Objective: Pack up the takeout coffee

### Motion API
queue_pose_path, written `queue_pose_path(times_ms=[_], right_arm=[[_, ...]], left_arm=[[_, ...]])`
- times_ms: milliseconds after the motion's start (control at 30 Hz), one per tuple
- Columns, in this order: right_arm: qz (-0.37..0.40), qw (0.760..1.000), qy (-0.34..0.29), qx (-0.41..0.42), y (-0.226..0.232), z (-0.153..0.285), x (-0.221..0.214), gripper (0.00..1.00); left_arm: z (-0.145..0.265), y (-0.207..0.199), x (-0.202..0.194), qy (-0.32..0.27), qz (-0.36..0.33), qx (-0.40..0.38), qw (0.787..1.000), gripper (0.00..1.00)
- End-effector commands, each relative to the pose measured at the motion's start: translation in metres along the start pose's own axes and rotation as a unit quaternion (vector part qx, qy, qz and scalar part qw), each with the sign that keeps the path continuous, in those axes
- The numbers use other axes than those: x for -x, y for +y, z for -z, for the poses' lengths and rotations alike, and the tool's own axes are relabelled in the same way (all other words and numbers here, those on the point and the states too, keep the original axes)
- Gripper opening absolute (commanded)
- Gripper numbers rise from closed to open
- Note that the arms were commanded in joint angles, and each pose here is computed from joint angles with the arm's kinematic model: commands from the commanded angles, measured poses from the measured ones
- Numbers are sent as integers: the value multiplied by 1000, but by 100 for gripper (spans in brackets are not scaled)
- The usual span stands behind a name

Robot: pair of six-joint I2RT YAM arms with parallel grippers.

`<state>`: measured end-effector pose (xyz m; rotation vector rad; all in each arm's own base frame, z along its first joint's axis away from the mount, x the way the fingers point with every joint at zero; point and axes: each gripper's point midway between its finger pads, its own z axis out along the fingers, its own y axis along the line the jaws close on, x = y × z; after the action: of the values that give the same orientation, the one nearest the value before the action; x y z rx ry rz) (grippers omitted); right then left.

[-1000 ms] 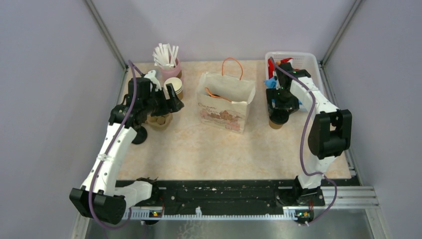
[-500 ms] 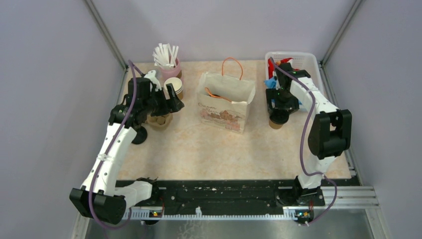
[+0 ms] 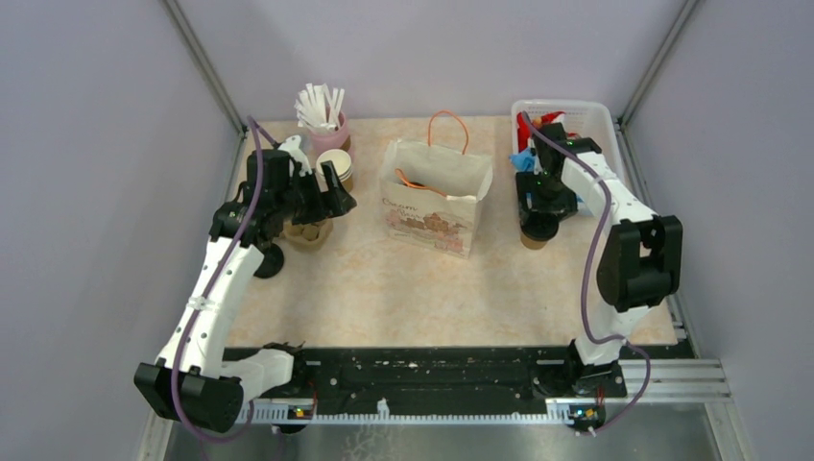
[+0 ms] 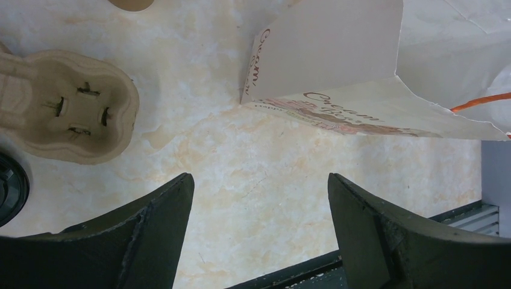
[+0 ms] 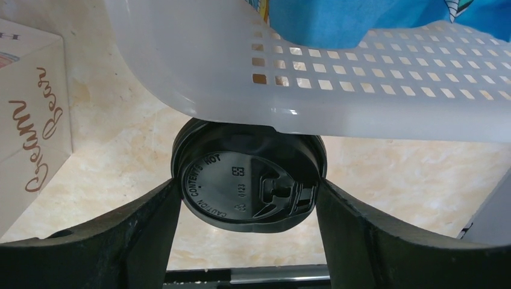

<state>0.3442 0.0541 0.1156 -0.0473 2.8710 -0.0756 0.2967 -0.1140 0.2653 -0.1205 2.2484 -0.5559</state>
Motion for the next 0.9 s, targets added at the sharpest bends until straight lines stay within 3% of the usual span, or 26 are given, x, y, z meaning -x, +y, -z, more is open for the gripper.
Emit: queue_pose_path(times_ms=[0,233,533,700,867], right_arm=[[-4,999,-47,-9,-5,21,5,75],[5,994,-103,47,9,60,-7,75],[4,964,-209,164,39,145,-45,74],[28,956,-246,159,32,182,-58,74],[20,944,-282,169,30,217,-55,74]], left_arm=[[3,-16,16,-19,6,-33,999,88],[10,-43,33,-25,2,-92,995,88],[-16,-85,104,-89,-65,-171,979,80],[-60,-94,111,-54,-101,-135,984,73],[-86,-98,93,-10,-156,-68,985,71]])
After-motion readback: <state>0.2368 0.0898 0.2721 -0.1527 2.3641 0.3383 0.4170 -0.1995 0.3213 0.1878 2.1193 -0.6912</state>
